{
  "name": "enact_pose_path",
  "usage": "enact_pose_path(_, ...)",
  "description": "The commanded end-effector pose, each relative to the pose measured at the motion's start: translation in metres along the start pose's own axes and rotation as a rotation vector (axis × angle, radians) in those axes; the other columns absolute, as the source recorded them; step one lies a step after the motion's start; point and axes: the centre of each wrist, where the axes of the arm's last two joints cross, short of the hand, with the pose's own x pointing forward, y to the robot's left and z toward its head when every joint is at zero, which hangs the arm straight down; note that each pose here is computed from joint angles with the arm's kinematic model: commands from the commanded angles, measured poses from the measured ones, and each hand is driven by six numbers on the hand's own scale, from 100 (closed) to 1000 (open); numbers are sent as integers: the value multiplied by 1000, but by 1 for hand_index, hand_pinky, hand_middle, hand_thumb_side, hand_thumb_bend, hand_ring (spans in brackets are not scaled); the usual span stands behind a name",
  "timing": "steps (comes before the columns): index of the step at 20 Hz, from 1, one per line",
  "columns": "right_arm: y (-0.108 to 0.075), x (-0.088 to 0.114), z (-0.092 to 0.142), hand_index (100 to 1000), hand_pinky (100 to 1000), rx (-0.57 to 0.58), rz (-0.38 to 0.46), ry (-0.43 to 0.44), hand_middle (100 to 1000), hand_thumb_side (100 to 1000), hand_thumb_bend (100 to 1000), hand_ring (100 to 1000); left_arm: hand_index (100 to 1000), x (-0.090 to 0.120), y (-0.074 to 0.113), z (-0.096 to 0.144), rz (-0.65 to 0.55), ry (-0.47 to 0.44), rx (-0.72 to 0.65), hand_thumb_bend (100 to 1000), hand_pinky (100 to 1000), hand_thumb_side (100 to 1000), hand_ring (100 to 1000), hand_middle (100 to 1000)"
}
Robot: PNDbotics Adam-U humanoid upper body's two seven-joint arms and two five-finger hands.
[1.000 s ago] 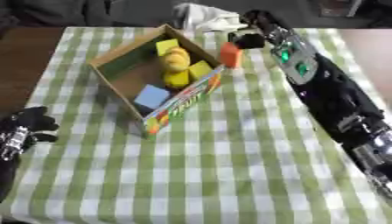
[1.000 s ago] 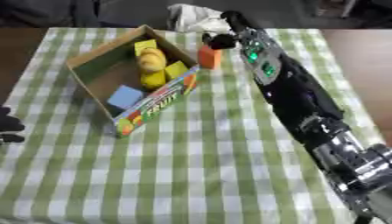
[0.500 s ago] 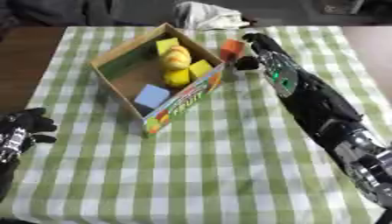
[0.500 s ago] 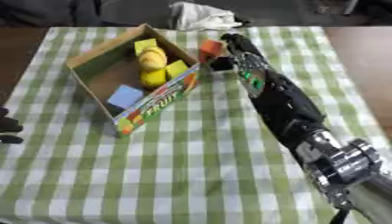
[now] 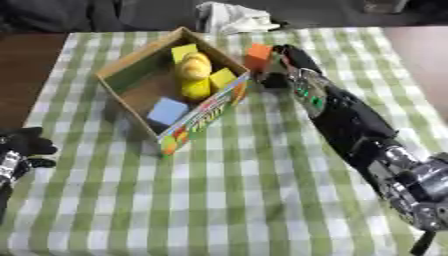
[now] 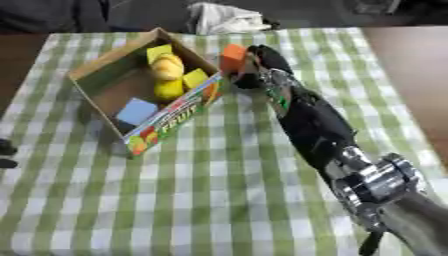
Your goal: Pick up objects on the table and place them in the box.
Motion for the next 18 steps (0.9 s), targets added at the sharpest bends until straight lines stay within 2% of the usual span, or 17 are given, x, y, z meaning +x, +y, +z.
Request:
enact_pose_path(1,-13,6,-5,940,870,-48,1,-10,883,462,337,1000,782,7,5,-2,-27,-23,-4,139,647,698,691,616)
enact_pose_path(5,-13,9,-5,919,854,-83,-41,4,845,468,310,992,782,8,5,-2,-27,-24,-3,139,647,699,690,615)
enact_pose_path(7,-13,10,-5,875,844,-101,-84,4,805,456,298,976,782,8,6,-2,-27,-24,-3,140,647,699,690,615)
enact_pose_path(11,-15,16,-4,689,821,-159,-173,-19,610,383,255,923,782,8,5,-2,-26,-23,-4,139,647,700,690,615)
enact_pose_path(12,-15,17,-4,689,821,-173,-189,-25,610,383,255,923,782,8,5,-2,-26,-22,-4,139,647,700,690,615)
enact_pose_path(13,-16,19,-4,597,808,-192,-203,-33,528,334,232,896,782,8,5,-2,-26,-22,-4,139,647,700,690,615)
enact_pose_path(14,-18,21,-4,572,804,-213,-215,-43,512,321,224,889,782,8,5,-2,-26,-23,-4,139,647,700,690,615)
enact_pose_path(18,-19,24,-4,572,804,-246,-237,-59,512,321,224,889,782,8,5,-2,-26,-23,-5,139,647,700,690,615)
